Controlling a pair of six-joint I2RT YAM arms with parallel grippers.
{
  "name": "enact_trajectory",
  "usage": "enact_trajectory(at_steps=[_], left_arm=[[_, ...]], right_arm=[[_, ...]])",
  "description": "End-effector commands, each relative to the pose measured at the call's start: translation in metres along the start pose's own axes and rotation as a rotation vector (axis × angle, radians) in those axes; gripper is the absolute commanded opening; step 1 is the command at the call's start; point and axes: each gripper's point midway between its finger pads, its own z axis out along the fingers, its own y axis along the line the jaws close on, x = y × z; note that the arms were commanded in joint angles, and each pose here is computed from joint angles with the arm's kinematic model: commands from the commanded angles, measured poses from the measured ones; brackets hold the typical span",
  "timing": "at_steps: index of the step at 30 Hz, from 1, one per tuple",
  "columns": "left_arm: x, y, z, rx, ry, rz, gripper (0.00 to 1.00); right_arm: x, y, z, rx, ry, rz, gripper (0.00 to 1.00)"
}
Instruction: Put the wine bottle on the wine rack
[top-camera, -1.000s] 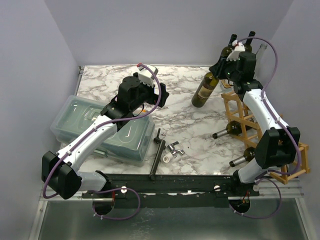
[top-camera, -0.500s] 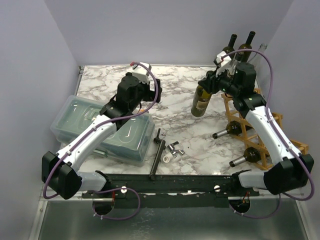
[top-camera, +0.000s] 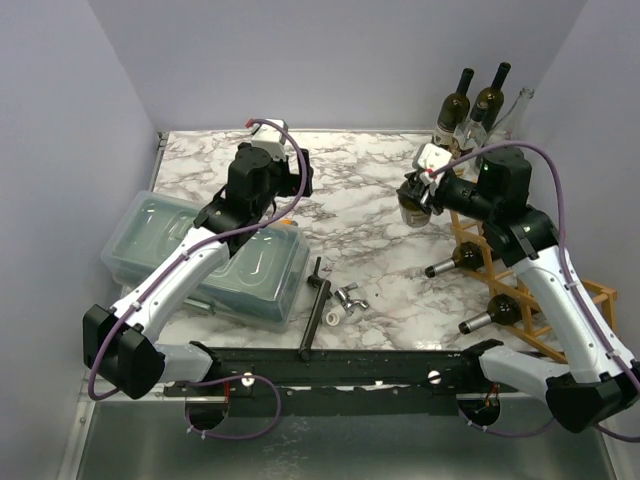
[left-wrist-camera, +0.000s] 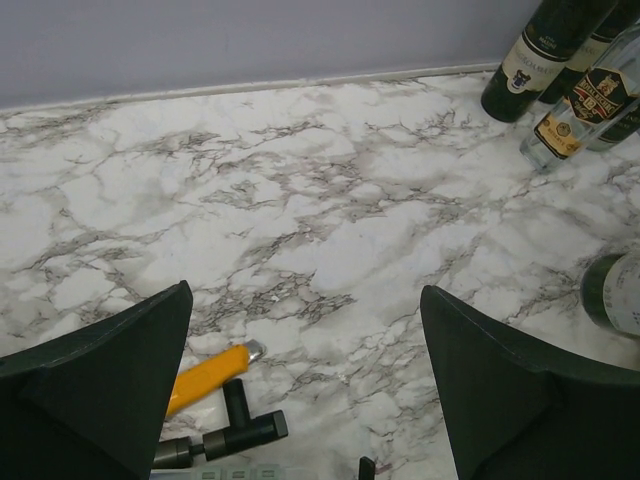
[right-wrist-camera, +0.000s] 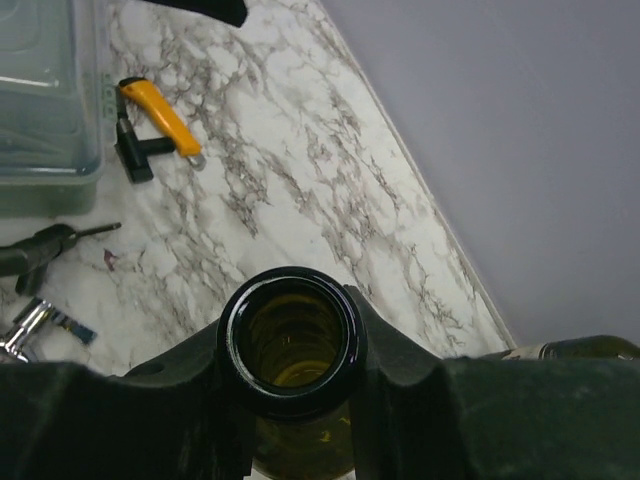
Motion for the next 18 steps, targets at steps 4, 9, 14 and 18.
enact_trajectory(at_steps=[4,9,14,18], left_arm=[[-0.012,0.004,-0.002,-0.019,-0.016,-0.030,0.97],[-0.009,0.006,0.001,-0.026,-0.007,-0.025,0.97],[-0.005,0.008,0.004,-0.033,0.006,-0.020,0.97],[0.000,0.008,0.008,-0.030,0.022,-0.023,0.97]], right_arm=[[-0.031,0.013,-0.035,-0.038,0.024,-0.309,0.01],[-0.018,0.028,-0.036,-0.074,0.106,-0.356,0.01],[-0.014,0.031,-0.041,-0.055,0.164,-0.388,0.01],[-0.006,0.033,-0.043,-0.039,0.211,-0.428,0.01]])
